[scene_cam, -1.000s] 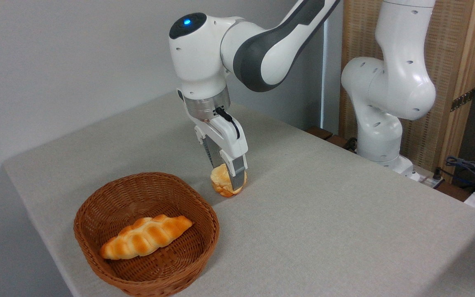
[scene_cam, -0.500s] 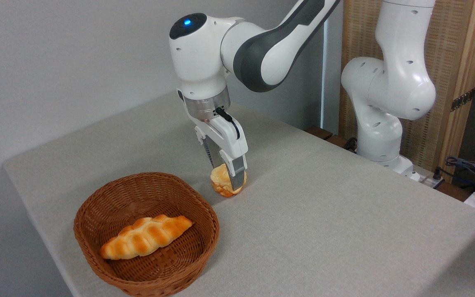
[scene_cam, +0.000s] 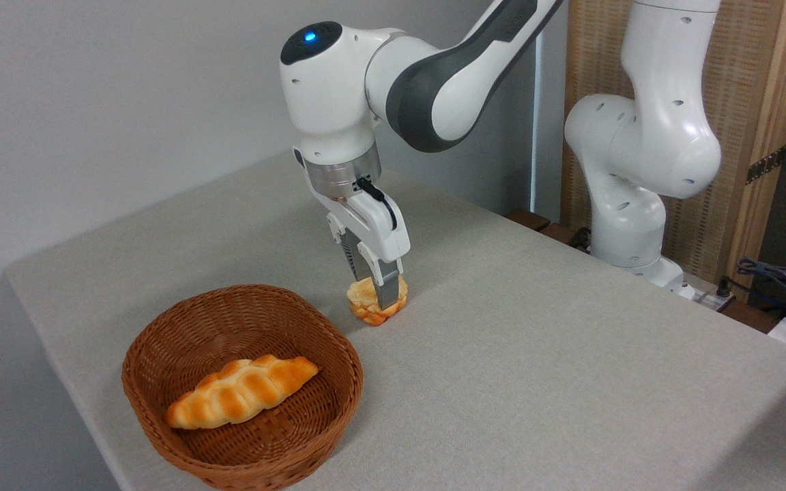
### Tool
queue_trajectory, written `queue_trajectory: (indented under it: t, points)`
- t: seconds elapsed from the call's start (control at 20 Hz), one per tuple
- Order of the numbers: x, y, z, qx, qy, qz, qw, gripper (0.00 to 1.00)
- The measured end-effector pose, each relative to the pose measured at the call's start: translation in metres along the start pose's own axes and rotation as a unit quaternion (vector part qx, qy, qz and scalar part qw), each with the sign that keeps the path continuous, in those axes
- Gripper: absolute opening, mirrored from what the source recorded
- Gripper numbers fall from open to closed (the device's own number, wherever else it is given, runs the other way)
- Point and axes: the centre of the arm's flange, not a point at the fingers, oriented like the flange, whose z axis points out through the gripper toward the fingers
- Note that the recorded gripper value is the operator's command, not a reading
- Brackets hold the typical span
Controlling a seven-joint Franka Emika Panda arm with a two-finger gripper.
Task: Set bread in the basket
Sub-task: 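Lift the bun and carry it over the wicker basket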
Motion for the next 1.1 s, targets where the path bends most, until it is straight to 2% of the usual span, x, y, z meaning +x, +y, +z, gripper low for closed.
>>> queue_trajectory:
  t: [0.25, 0.35, 0.45, 0.55, 0.65, 0.7, 0.8, 0.85, 0.95, 1.0, 1.1]
  points:
    - [0.002, 0.006, -0.009, -0.013, -0.015, 0.006, 0.9998, 0.51]
    - [0.005, 0.007, -0.027, -0.022, -0.022, 0.009, 0.9995, 0.51]
    - [0.006, 0.0, -0.062, -0.033, -0.025, 0.007, 0.9991, 0.52]
    - [0.006, -0.012, -0.092, -0.032, -0.013, 0.002, 0.9994, 0.52]
    - [0.013, -0.03, -0.121, -0.04, 0.027, -0.013, 0.9987, 0.54]
    - [0.015, -0.036, -0.127, -0.044, 0.038, -0.018, 0.9981, 0.58]
    - [0.024, -0.052, -0.139, -0.052, 0.064, -0.028, 0.9962, 0.59]
    - [0.032, -0.061, -0.143, -0.056, 0.075, -0.032, 0.9951, 0.63]
    - [0.054, -0.08, -0.145, -0.056, 0.093, -0.036, 0.9934, 0.93]
    - [0.066, -0.091, -0.144, -0.048, 0.104, -0.038, 0.9926, 0.99]
    - [0.081, -0.105, -0.139, -0.033, 0.121, -0.041, 0.9912, 1.0]
